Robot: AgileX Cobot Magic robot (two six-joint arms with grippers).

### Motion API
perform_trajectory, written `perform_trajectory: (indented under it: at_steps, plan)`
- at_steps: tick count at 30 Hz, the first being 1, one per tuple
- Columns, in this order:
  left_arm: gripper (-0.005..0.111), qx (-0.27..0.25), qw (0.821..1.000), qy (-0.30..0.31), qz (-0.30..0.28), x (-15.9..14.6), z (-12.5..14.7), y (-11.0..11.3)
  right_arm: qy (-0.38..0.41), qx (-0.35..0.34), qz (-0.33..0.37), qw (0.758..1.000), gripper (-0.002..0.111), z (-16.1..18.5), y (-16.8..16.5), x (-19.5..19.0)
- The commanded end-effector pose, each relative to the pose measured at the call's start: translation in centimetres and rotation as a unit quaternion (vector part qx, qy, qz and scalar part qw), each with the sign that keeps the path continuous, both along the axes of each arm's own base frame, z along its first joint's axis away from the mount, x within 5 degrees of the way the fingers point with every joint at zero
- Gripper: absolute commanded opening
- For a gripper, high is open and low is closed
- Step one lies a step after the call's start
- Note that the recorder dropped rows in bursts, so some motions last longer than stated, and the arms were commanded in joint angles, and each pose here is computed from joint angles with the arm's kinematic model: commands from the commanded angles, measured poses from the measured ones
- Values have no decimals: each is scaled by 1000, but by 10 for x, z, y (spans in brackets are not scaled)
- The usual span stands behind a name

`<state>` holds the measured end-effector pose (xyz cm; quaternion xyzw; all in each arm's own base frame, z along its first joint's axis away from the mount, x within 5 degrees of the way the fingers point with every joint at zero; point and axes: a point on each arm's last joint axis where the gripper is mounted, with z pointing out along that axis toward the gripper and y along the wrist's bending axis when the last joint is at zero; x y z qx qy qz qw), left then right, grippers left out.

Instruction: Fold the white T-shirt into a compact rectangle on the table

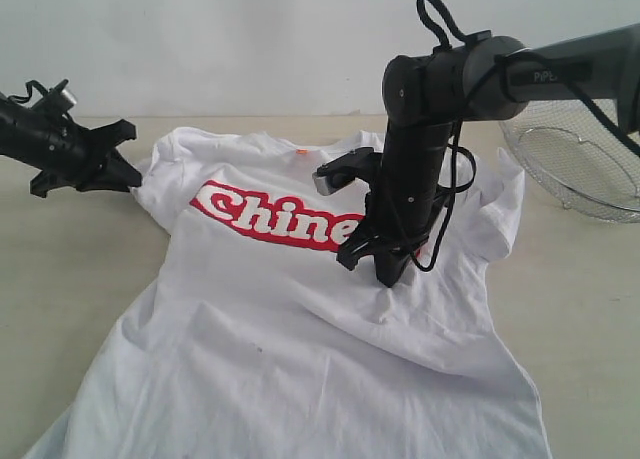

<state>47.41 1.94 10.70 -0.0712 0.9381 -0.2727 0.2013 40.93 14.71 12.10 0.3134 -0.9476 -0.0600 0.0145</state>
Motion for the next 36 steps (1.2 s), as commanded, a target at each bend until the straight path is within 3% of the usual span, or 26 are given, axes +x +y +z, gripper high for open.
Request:
perform_trajectory:
  at_steps: [1,8,12,19,26,29,33,35,36]
  plan:
    - [5,-15,998,-8,-56,-3,16,-22,40,-12,5,999,0,-23,-2,-7]
    - [5,20,990,-101,-97,-8,86,-52,40,-12,6,999,0,-23,-2,-7]
    - [5,16,983,-113,-142,-17,104,-85,40,-12,6,999,0,-23,-2,-7]
    - [5,7,974,-87,-210,-30,78,-166,42,-13,6,999,0,-23,-2,-7]
    - [5,4,957,-38,-288,-58,22,-249,42,-13,7,999,0,-23,-2,-7]
    - [5,19,954,-55,-294,-60,16,-260,45,-14,7,999,0,-23,-3,-7]
    - [5,44,946,-106,-303,-52,49,-251,46,-14,7,999,0,-23,-3,-8]
    - [11,53,943,-125,-305,-50,64,-246,46,-14,7,999,0,-23,-3,-8]
    - [23,55,940,-139,-308,-50,77,-242,49,-15,8,999,0,-23,-3,-8]
